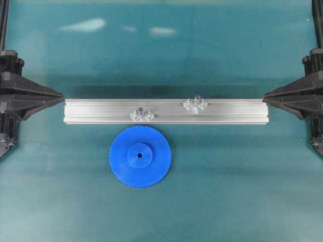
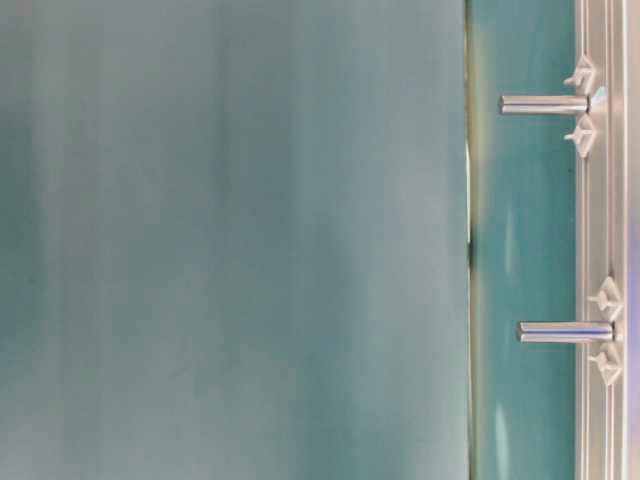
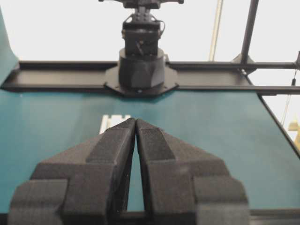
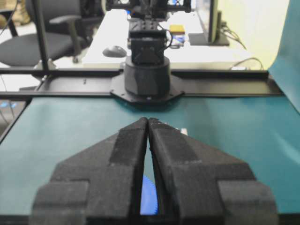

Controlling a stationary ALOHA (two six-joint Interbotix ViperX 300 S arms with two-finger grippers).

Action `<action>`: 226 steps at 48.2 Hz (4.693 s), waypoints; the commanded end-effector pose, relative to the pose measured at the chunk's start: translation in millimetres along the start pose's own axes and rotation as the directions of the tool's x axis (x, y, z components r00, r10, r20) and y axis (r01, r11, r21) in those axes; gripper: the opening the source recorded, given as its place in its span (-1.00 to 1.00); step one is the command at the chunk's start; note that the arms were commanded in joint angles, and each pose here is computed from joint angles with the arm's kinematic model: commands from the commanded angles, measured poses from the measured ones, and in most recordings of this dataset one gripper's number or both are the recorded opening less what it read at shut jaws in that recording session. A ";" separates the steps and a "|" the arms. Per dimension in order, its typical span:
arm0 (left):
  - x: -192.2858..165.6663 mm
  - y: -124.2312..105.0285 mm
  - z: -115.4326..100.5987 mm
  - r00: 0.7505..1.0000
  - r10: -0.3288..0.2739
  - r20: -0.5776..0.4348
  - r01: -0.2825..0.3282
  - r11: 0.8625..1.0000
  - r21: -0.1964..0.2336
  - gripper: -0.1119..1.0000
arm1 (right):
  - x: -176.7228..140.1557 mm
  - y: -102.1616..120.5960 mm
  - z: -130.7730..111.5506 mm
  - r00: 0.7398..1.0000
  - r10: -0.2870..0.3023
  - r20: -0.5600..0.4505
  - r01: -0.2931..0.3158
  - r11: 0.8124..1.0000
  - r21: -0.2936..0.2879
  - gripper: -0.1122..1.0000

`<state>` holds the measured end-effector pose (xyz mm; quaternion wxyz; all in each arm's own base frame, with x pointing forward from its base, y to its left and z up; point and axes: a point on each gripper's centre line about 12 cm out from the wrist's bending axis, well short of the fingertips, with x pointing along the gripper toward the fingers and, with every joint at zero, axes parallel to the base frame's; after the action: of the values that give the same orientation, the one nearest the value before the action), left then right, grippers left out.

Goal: Insert the large gear onto the shaft.
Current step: 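Move the left gripper over the blue gear's hub, then lower the open left gripper around the gear hub and close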

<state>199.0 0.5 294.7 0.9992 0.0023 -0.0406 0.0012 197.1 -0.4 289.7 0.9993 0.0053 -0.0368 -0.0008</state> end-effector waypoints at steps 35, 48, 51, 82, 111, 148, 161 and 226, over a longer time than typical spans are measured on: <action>51.6 -9.0 -16.2 0.918 -0.035 -0.395 0.024 0.999 -0.032 -0.83 | 0.8 -0.2 -17.2 0.970 -0.002 -0.241 0.026 0.995 0.093 -0.75; 87.9 -16.6 -42.1 0.822 -0.049 -0.568 0.042 0.999 -0.027 -0.82 | 0.0 -0.6 -38.0 0.920 -0.004 -0.391 0.057 0.991 0.124 -0.75; 94.1 -19.8 -50.7 0.803 -0.056 -0.593 0.050 0.998 -0.027 -0.82 | -0.8 -0.9 -39.6 0.914 -0.005 -0.405 0.060 0.991 0.123 -0.75; 159.1 -40.3 -107.7 0.603 -0.072 -0.794 0.080 0.996 -0.029 -0.83 | -5.2 -3.0 -49.2 0.897 -0.015 -0.441 0.075 0.990 0.120 -0.75; 195.8 -56.5 -153.4 0.360 -0.056 -0.931 0.103 0.995 -0.020 -0.83 | -10.9 -6.6 -59.9 0.887 -0.032 -0.462 0.096 0.989 0.116 -0.75; 194.7 -55.4 -152.4 0.313 -0.047 -0.949 0.113 0.993 -0.012 -0.57 | -17.4 -6.4 -62.0 0.892 -0.032 -0.451 0.095 0.988 0.119 -0.75; 200.2 -56.2 -155.4 0.329 -0.049 -0.943 0.111 0.994 -0.013 0.71 | -18.1 -6.7 -63.3 0.891 -0.033 -0.452 0.097 0.988 0.118 -0.75; 201.4 -57.5 -188.2 0.227 -0.035 -0.973 0.100 0.995 -0.013 0.89 | -23.0 -6.3 -62.8 0.907 -0.032 -0.420 0.092 0.988 0.123 -0.75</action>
<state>412.7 -53.0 118.6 0.8028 0.0292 0.5943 -0.0393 177.0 -5.6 222.2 0.9805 0.0703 0.1815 -0.0274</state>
